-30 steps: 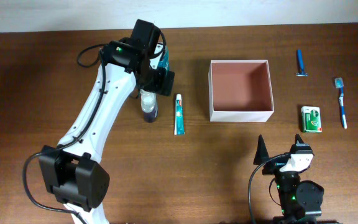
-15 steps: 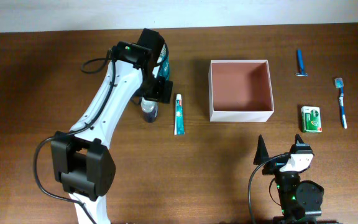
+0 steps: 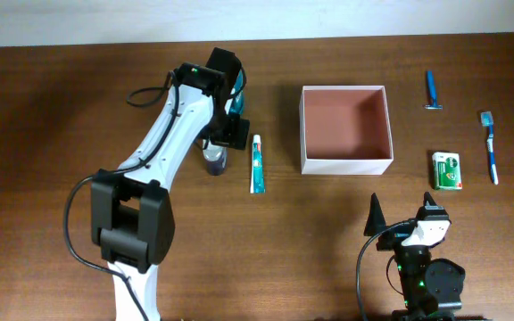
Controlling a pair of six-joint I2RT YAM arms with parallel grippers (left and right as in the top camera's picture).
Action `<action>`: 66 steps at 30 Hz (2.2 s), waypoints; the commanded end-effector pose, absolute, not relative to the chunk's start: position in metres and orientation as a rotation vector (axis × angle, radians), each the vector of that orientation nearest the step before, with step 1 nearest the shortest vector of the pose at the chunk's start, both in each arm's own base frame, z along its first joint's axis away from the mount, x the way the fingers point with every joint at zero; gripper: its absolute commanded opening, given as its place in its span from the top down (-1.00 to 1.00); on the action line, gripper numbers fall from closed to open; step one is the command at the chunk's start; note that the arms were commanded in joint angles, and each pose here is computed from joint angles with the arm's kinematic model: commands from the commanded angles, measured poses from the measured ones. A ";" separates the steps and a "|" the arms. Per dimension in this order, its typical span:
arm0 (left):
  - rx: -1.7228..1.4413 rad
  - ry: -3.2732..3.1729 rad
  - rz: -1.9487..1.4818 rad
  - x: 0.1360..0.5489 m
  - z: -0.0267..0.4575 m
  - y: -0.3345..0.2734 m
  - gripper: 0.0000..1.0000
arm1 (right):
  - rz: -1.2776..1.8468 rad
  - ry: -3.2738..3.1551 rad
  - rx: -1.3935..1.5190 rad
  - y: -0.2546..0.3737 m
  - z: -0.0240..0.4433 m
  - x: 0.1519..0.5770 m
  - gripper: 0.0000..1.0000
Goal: Pack container
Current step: 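Lower the left gripper and close it around the soap bottle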
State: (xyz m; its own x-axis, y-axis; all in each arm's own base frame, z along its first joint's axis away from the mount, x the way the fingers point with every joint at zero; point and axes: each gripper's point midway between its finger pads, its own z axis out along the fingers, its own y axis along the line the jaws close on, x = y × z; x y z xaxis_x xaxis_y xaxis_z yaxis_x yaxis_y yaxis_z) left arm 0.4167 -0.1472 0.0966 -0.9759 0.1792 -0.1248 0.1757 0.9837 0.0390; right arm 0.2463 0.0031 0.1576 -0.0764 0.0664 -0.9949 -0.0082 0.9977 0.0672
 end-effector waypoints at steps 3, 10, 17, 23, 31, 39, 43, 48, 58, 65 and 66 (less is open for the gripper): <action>0.200 2.989 0.058 0.426 0.097 -0.135 -0.99 | 0.064 1.651 0.030 0.006 0.155 0.246 -0.98; 0.151 2.991 0.042 0.431 0.097 -0.123 -0.99 | 0.063 1.651 0.030 0.006 0.155 0.246 -0.98; 0.168 3.005 -0.034 0.427 0.096 -0.134 -0.99 | 0.063 1.651 0.030 0.006 0.155 0.246 -0.98; 0.176 3.012 -0.032 0.425 0.096 -0.136 -0.99 | 0.063 1.651 0.030 0.006 0.155 0.246 -0.98; 0.178 3.048 -0.019 0.416 0.093 -0.133 -0.99 | 0.063 1.651 0.030 0.006 0.155 0.246 -0.98; 0.178 3.045 -0.020 0.417 0.093 -0.134 -0.79 | 0.063 1.651 0.030 0.006 0.155 0.246 -0.98; 0.177 3.034 -0.024 0.420 0.093 -0.135 -0.61 | 0.063 1.651 0.030 0.006 0.155 0.246 -0.98; 0.177 3.027 -0.027 0.422 0.094 -0.135 -0.60 | 0.063 1.650 0.030 0.006 0.155 0.246 -0.98; 0.180 3.052 -0.060 0.415 0.093 -0.138 -0.21 | 0.063 1.651 0.030 0.006 0.155 0.246 -0.98; 0.185 3.065 -0.078 0.412 0.093 -0.140 0.10 | 0.063 1.651 0.030 0.006 0.155 0.246 -0.98; 0.185 3.065 -0.077 0.412 0.093 -0.140 0.14 | 0.063 1.651 0.030 0.006 0.155 0.246 -0.98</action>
State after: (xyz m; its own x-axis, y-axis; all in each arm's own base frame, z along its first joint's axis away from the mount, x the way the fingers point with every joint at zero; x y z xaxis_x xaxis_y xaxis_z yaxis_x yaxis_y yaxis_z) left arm 0.4131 -0.1370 0.0953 -0.9899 0.1147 -0.0828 0.1179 0.9924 -0.0349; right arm 0.2463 0.0031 0.1576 -0.0764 0.0657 -0.9949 -0.0083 0.9978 0.0665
